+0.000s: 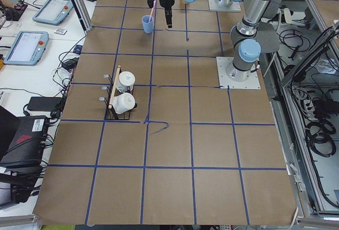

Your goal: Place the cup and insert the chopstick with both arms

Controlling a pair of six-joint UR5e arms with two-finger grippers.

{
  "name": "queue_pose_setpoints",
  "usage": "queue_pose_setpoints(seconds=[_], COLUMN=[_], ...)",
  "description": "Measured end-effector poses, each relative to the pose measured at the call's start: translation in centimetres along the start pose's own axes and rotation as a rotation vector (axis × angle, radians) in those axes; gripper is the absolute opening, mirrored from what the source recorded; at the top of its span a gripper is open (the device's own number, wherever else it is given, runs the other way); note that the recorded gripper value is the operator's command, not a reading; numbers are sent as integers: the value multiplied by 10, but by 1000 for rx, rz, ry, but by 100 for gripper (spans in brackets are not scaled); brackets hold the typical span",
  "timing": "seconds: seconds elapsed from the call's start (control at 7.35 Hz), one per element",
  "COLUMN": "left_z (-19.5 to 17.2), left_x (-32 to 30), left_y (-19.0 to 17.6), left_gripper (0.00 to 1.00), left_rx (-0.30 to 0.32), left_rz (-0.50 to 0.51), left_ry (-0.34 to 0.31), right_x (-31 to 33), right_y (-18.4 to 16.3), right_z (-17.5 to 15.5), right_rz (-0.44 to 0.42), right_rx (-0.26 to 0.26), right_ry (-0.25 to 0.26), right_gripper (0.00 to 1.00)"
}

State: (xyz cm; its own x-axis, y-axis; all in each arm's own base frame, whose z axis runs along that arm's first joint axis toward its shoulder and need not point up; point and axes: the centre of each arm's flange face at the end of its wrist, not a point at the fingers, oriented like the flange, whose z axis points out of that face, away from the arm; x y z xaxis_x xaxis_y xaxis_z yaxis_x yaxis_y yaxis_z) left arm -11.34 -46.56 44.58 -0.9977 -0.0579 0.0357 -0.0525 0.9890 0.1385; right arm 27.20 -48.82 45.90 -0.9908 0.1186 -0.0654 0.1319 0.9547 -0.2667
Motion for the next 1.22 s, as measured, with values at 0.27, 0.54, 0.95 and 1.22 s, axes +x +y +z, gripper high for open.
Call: queue_pose_setpoints(seconds=[0.27, 0.54, 0.95, 1.22], left_z=[0, 0, 0, 1], left_x=[0, 0, 0, 0], left_y=[0, 0, 0, 0], left_gripper=[100, 100, 100, 100], left_rx=[0, 0, -1, -3], left_rz=[0, 0, 0, 0], left_ry=[0, 0, 0, 0], right_x=[46, 108, 143, 145], right_y=[-1, -13, -1, 2], right_z=[-3, -14, -30, -32], right_rz=[-104, -202, -205, -205], right_rx=[-136, -229, -326, -335], right_ry=[60, 72, 83, 84], right_gripper=[100, 100, 100, 100])
